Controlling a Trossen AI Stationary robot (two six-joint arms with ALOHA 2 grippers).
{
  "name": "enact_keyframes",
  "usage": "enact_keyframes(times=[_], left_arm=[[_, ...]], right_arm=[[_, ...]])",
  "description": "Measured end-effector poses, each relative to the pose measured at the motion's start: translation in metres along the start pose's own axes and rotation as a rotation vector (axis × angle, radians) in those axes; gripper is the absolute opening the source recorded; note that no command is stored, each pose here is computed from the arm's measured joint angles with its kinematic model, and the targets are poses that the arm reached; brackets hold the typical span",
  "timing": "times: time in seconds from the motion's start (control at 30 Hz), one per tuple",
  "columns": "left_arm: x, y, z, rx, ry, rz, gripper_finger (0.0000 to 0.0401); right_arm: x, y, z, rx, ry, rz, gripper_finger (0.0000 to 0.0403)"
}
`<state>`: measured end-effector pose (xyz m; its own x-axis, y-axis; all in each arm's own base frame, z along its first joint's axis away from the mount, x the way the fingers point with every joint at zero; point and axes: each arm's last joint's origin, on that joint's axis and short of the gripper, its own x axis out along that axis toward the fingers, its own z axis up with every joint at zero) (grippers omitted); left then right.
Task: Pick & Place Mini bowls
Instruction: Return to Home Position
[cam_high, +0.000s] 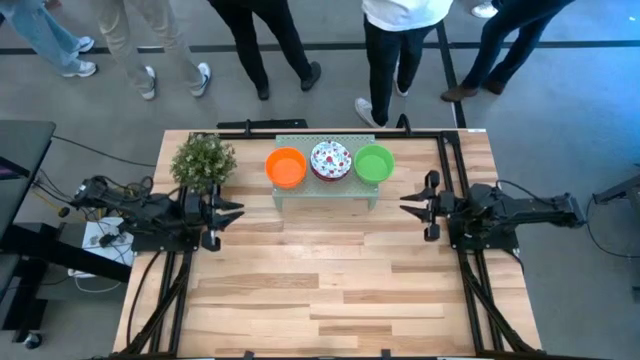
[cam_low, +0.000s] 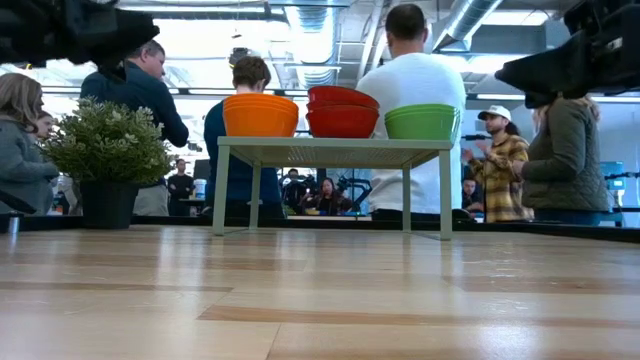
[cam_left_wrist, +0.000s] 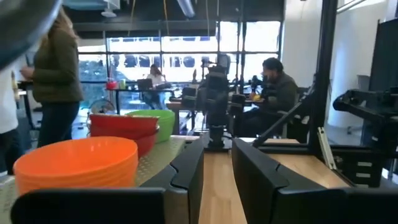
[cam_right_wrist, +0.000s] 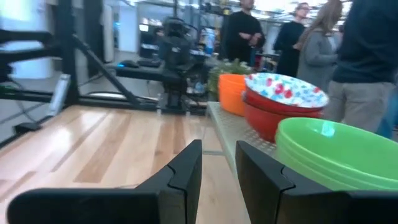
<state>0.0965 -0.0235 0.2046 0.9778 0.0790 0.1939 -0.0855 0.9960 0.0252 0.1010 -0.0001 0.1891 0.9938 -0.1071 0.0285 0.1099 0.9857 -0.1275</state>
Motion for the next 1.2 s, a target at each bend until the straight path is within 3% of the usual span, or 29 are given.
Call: enact_keyframes(times=[0.13,0.37,0.53,0.73,1.2], left_arm=[[-0.006,0.002,-0.012,0.002,-0.023,0.012,0.0085],[-0.009,0.003,-0.016,0.052,-0.024,0.013,0.0085],[-0.008,0.004,-0.02,0.026,0.02,0.011,0.0085],[-0.007,0.006,-0.024,0.039,0.049,-0.004,0.0085],[-0.006,0.006,-0.027,0.034,0.078,-0.044,0.0085]], right_arm=[[-0.004,0.002,-0.001,0.001,-0.007,0.076,0.0093],[-0.009,0.001,-0.003,0.019,-0.002,0.076,0.0093],[-0.005,0.003,-0.019,0.018,0.001,0.065,0.0093],[-0.004,0.0,-0.019,0.038,-0.024,0.034,0.0093],[-0.004,0.003,-0.022,0.061,0.0,0.114,0.0093]])
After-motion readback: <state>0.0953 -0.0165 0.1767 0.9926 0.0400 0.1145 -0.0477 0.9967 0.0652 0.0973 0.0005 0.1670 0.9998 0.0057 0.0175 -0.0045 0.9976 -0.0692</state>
